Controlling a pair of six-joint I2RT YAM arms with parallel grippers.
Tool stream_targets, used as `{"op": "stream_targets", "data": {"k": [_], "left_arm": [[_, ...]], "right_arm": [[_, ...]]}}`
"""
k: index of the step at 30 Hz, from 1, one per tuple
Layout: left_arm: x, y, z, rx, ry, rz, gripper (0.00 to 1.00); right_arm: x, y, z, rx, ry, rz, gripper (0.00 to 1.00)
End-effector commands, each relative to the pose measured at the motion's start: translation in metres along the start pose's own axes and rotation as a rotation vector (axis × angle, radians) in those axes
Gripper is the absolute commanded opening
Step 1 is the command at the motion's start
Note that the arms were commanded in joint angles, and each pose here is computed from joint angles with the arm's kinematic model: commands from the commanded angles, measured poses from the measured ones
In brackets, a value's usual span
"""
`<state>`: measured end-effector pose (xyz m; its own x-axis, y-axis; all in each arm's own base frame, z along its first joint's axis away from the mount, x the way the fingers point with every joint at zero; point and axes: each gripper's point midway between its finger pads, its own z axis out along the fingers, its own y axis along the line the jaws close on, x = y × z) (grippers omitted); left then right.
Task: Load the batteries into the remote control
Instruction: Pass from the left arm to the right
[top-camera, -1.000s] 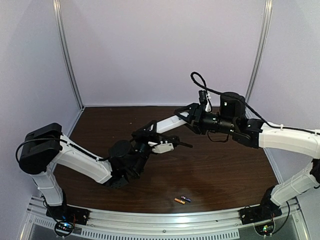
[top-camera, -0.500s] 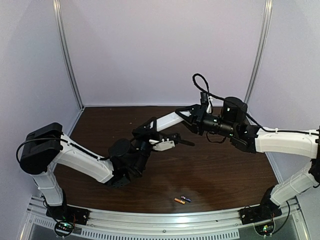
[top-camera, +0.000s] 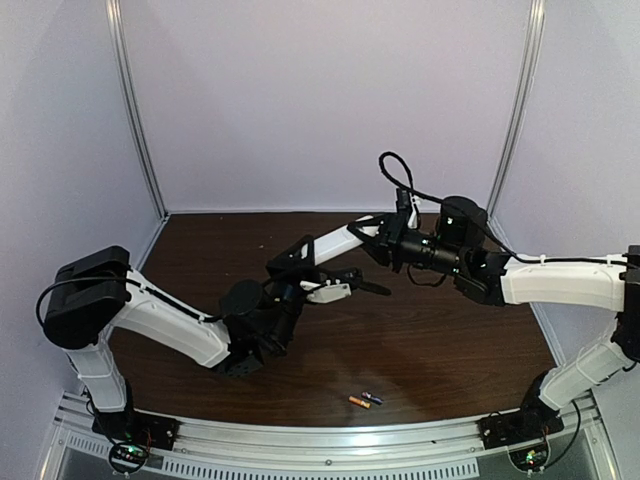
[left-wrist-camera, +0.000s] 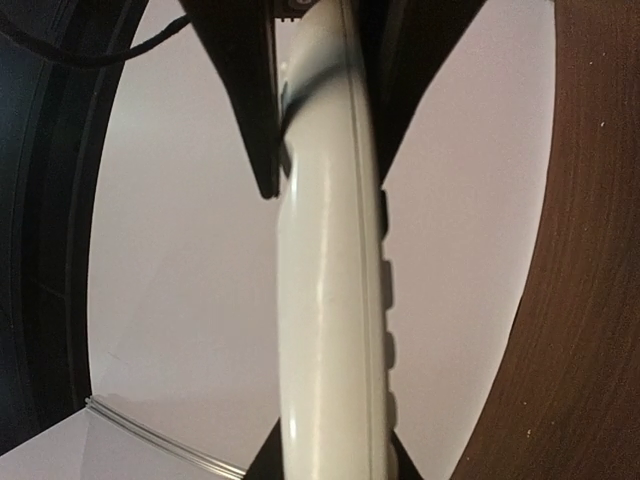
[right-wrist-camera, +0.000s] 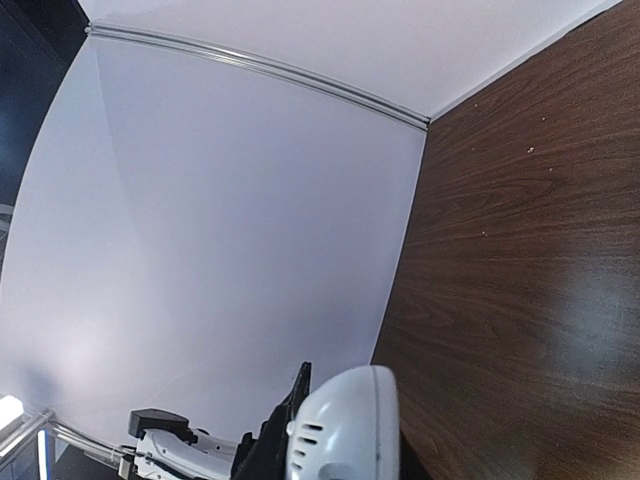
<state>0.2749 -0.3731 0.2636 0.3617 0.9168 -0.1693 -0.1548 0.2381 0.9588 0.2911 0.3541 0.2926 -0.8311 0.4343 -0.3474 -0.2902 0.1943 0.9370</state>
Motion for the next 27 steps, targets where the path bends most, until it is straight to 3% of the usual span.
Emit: {"op": "stream_targets", "data": {"k": [1,3,6,12,18,24,27], "left_arm": [[-0.001,0.057,-0.009,-0.225,-0.024,-0.230,0.02],[0.000,0.058,-0.009,-0.233,-0.023,-0.229,0.10],[0.000,0.057,-0.011,-0.246,-0.032,-0.222,0.32],[0.001,0.051,-0.013,-0.231,-0.034,-0.215,0.64],[-0.003,0.025,-0.018,-0.063,-0.070,-0.246,0.75],[-0.019,0.001,-0.026,0.249,-0.145,-0.447,0.95],[-0.019,-0.011,-0.031,0.399,-0.144,-0.510,0.97]], "right_arm": [[-0.003,0.011,0.001,-0.062,0.000,-0.014,0.18],[-0.006,0.009,-0.001,-0.064,-0.007,-0.011,0.10],[-0.013,0.008,-0.005,-0.071,-0.019,-0.009,0.00],[-0.035,0.008,-0.018,-0.069,-0.041,-0.048,0.00],[-0.057,0.005,-0.035,-0.005,-0.037,-0.163,0.00],[-0.077,0.001,-0.055,0.028,-0.044,-0.211,0.00],[-0.077,0.001,-0.060,0.032,-0.005,-0.227,0.00]]}}
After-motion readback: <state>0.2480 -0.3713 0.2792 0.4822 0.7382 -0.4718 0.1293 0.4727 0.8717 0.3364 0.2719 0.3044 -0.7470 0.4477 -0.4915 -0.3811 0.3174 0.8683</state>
